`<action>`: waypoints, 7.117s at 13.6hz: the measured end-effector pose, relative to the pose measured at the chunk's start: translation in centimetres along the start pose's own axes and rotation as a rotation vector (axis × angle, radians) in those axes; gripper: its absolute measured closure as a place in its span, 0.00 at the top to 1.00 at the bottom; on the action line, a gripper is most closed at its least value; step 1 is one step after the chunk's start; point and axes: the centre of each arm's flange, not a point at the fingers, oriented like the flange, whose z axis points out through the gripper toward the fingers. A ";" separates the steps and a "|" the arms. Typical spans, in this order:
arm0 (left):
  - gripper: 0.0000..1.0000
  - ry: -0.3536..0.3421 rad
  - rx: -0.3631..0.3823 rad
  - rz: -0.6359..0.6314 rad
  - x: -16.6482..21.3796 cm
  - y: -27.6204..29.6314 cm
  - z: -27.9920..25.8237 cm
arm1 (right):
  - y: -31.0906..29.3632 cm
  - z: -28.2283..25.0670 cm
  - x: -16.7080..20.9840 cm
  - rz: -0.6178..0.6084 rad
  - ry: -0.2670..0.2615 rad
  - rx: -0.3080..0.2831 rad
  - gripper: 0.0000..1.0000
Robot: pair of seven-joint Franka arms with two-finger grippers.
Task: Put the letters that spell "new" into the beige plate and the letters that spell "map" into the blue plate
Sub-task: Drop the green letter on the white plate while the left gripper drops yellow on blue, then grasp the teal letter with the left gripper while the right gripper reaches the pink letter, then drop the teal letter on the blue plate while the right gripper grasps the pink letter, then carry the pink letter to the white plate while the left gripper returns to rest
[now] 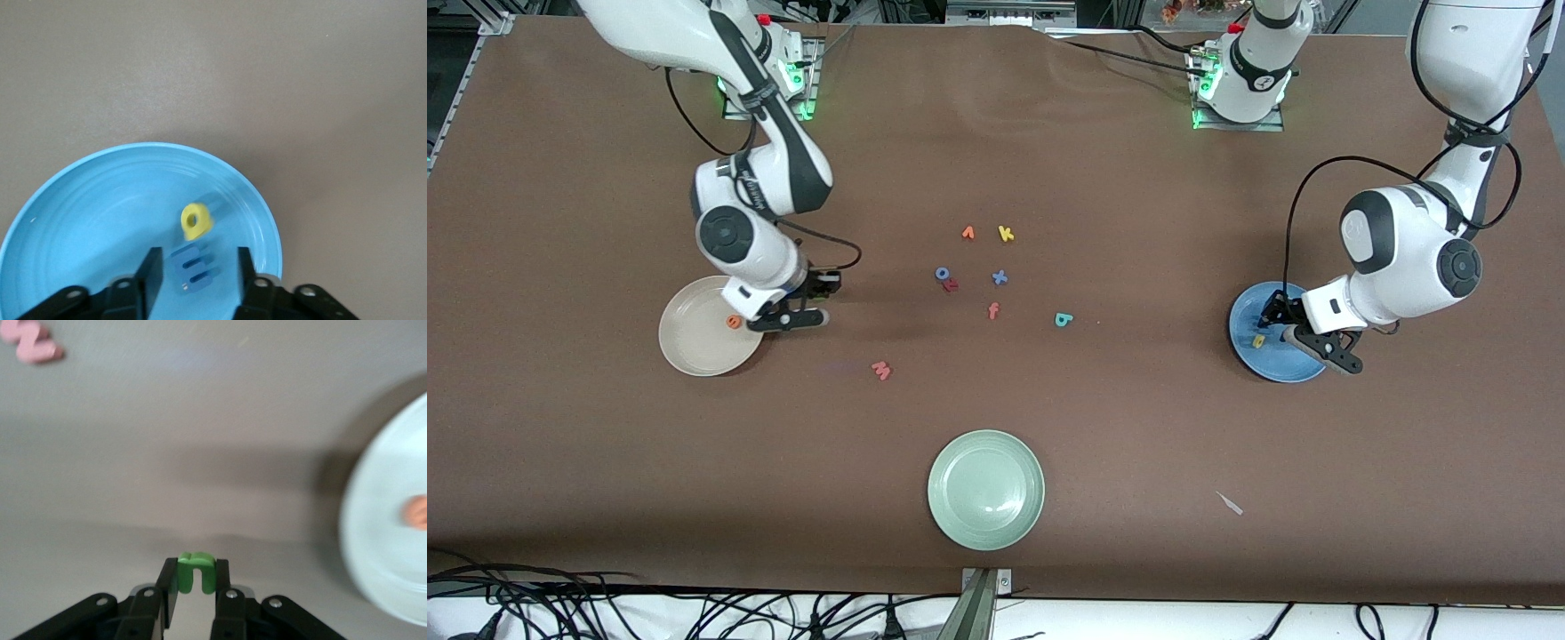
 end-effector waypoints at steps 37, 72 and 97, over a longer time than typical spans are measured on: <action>0.38 0.055 0.061 -0.285 13.4 31.1 13.3 | -11.5 5.6 9.2 -0.580 0.217 0.069 1.00; 1.00 0.042 0.132 -0.153 -5.1 5.0 -24.3 | 6.9 -0.8 10.2 -0.350 -0.189 -0.066 0.26; 1.00 -0.022 0.198 -0.609 -0.9 13.8 -38.2 | 4.2 -18.6 2.0 -0.023 -0.118 -0.028 1.00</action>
